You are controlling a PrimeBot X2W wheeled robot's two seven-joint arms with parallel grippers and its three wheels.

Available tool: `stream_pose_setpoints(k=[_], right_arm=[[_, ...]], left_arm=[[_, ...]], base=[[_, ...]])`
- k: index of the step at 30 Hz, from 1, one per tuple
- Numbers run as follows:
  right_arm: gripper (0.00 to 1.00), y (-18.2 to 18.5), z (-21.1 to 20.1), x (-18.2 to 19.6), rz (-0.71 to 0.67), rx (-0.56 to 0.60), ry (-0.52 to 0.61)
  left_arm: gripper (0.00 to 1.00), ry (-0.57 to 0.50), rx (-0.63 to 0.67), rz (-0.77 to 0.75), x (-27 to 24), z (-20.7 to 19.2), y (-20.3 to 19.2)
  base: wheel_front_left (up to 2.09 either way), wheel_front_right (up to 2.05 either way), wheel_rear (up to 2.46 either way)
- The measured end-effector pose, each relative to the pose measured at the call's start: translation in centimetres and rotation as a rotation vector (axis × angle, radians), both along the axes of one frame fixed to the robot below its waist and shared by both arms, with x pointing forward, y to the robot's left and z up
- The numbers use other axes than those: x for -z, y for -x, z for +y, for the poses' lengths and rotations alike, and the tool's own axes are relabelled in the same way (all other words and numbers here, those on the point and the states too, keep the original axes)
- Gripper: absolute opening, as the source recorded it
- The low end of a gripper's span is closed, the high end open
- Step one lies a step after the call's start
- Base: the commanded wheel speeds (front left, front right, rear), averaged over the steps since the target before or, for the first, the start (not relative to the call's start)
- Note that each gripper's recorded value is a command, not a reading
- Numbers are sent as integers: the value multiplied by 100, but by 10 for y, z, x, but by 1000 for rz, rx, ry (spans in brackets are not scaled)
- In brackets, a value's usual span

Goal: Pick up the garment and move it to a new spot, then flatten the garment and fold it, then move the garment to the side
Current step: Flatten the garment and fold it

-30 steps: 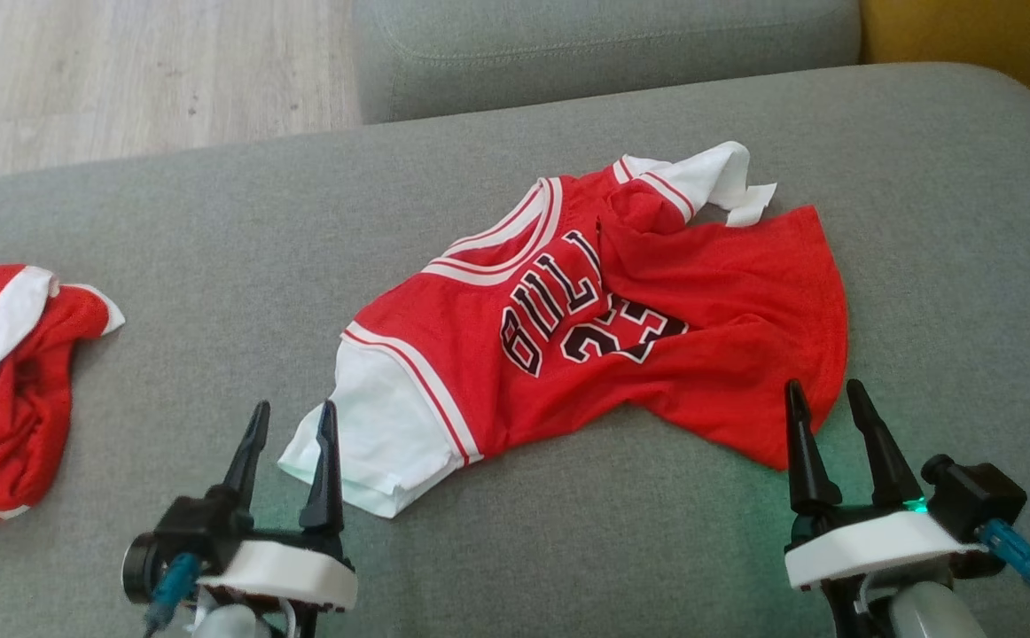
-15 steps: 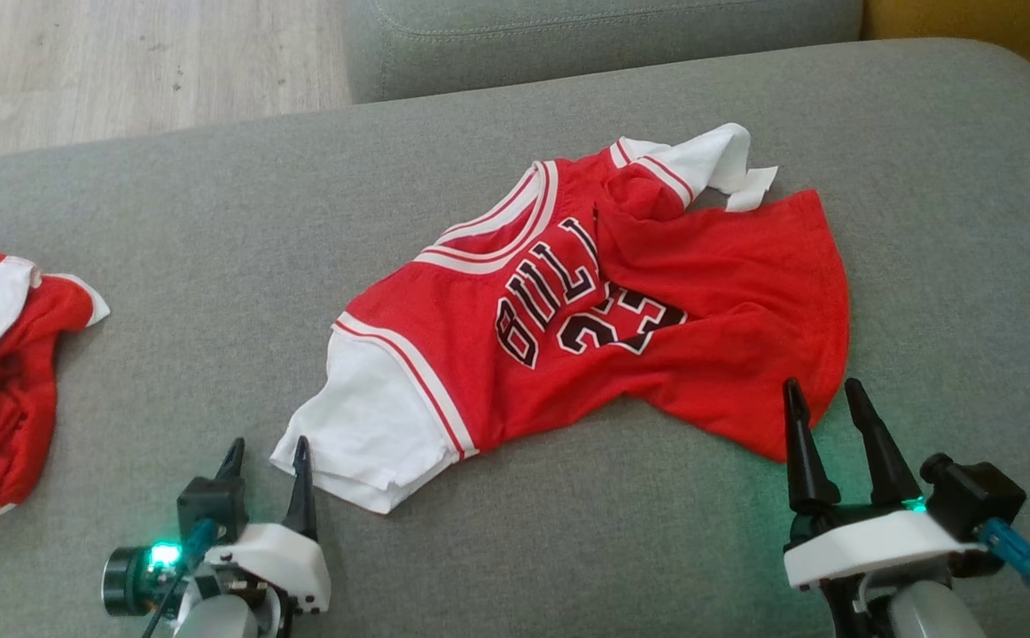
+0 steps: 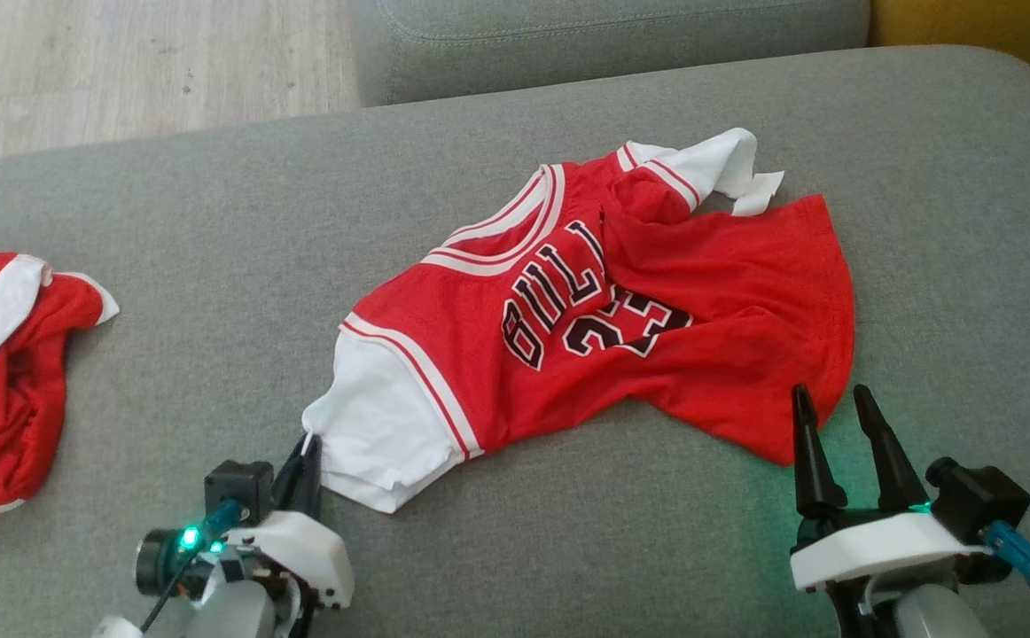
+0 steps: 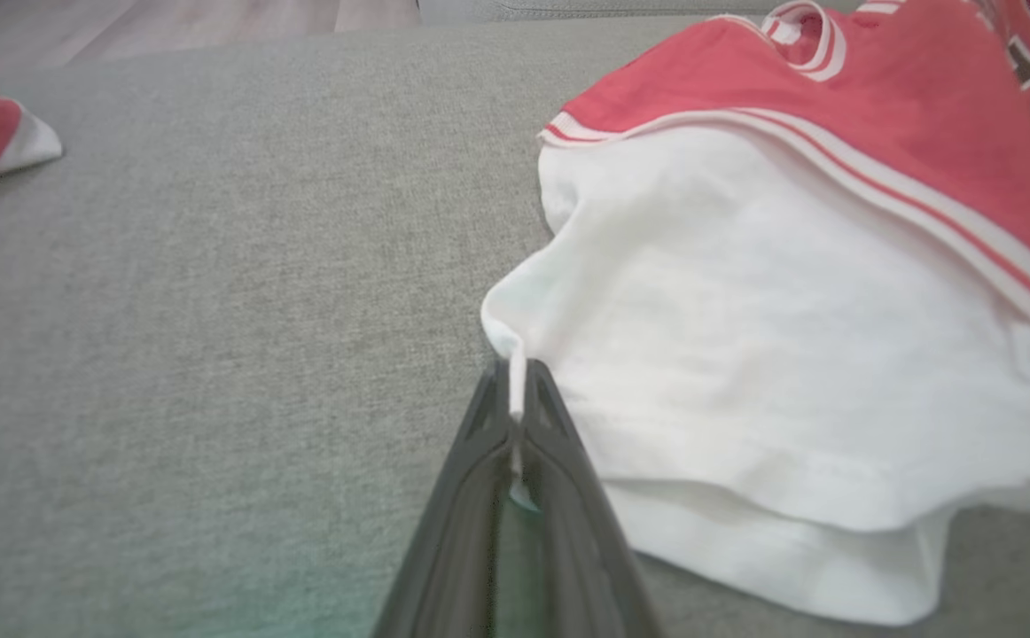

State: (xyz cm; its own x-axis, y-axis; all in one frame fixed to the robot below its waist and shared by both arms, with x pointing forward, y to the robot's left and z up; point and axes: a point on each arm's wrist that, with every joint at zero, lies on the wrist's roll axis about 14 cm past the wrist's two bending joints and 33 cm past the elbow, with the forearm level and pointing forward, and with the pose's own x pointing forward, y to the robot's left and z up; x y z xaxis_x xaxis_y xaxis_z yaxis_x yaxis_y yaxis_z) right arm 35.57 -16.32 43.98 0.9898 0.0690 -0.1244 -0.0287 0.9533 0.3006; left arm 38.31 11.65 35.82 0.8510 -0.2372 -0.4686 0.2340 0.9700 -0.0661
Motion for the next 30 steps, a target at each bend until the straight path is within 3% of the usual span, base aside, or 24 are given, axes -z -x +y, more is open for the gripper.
stream_pose_setpoints(k=[2, 9, 14, 23, 30], right_arm=[[100, 1, -1, 2, 5, 0, 6], [100, 8, 0, 18, 61, -3, 12], [100, 30, -12, 57, 201, 37, 10], [100, 42, 4, 79, 293, 43, -126], [100, 26, 16, 76, 289, 30, -189]], left_arm=[[0, 50, -12, 5, -2, -6, 1], [0, 78, -52, -84, -20, -1, -8], [0, 92, -91, -174, -43, 6, -14], [0, 101, -103, -191, -46, 10, -2], [0, 103, -113, -175, -41, 13, 5]], base=[[0, 0, 0], [0, 0, 0], [0, 0, 0], [0, 0, 0], [0, 0, 0]])
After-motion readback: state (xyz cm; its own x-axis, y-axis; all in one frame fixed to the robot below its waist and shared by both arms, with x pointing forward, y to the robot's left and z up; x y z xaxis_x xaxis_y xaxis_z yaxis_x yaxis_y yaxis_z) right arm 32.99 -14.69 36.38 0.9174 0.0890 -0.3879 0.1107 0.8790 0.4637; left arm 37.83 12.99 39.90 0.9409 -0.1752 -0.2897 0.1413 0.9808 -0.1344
